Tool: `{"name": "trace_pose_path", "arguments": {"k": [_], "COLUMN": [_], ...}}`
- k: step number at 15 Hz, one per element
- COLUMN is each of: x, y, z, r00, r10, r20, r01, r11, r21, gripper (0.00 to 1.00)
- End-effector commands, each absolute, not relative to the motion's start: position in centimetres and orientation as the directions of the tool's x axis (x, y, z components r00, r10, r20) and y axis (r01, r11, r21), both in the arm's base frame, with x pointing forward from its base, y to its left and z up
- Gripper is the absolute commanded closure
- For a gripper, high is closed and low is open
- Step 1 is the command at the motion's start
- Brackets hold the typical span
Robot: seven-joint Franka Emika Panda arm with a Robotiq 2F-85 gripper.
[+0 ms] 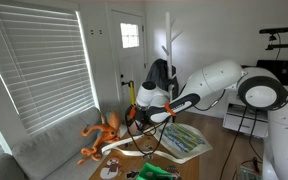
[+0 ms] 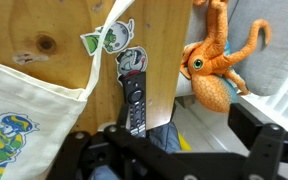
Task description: Remove the remote from the green lunchbox and put it on the table
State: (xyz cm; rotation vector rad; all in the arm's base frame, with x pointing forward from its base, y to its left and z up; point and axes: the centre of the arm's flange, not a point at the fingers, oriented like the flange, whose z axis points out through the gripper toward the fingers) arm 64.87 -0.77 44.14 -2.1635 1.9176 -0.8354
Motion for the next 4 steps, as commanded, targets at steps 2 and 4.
{"name": "trace_pose_path", "arguments": {"k": [2,4], "x": [64.8,64.77], "y": [-0.77,-0.77], "z": [43.86,43.79], "r00": [0.04,0.04], "r10": [-0.949,-0.949], "r20": [0.313,0.312], "r01": [-0.877,-0.877], "r11": [-0.183,-0.183], "r21": [-0.445,-0.444], "gripper": [0.0,0.0]}}
